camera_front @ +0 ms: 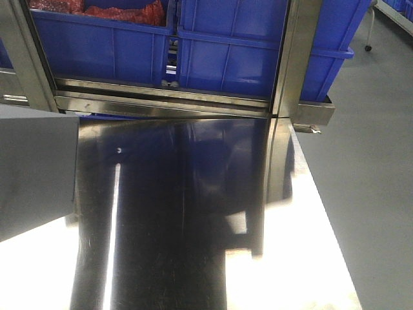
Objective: Sort gray base to blue bin
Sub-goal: 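Lift the gray block with the left gripper toward the robot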
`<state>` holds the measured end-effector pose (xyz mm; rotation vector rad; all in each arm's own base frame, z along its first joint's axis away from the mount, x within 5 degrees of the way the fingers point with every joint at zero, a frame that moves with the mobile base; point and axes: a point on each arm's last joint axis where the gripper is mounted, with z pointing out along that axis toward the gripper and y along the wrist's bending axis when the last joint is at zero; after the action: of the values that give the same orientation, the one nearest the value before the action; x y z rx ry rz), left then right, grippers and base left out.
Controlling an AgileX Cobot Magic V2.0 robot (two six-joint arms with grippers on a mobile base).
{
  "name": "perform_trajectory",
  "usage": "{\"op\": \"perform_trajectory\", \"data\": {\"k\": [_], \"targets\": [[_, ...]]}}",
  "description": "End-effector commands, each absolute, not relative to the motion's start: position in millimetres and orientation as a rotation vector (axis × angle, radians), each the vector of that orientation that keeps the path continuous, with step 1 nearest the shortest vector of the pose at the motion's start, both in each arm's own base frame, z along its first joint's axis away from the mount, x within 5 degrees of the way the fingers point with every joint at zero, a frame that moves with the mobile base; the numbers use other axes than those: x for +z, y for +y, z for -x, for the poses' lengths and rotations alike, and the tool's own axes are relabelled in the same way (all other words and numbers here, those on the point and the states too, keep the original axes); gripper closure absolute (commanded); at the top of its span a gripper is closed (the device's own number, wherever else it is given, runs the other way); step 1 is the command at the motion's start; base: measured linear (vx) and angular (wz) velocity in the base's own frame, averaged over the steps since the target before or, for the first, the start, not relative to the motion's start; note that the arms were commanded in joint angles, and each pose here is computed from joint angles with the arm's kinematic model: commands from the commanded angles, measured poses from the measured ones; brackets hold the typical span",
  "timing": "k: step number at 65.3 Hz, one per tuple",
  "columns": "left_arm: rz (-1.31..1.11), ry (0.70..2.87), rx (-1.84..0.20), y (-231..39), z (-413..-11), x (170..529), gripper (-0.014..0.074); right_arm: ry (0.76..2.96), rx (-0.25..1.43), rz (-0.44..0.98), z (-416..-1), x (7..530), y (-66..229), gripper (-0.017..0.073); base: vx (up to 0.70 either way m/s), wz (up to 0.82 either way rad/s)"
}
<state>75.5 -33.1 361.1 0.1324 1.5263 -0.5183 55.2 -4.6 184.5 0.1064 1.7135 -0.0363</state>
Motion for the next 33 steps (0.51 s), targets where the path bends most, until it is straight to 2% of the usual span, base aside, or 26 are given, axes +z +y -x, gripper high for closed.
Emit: {"op": "perform_trajectory", "data": {"k": [1,33], "targets": [[-0.11,1.4,-0.544,-31.4,-72.9,379.8,0.0601,1.64,-0.049,-0.093,-55.8,190.7,-4.9,0.0564,0.0,0.0],[-0.111,1.402,-0.544,-31.4,-72.9,379.6,0.06,1.64,-0.049,-0.093,-55.8,190.7,-4.9,0.0564,0.0,0.0]]}}
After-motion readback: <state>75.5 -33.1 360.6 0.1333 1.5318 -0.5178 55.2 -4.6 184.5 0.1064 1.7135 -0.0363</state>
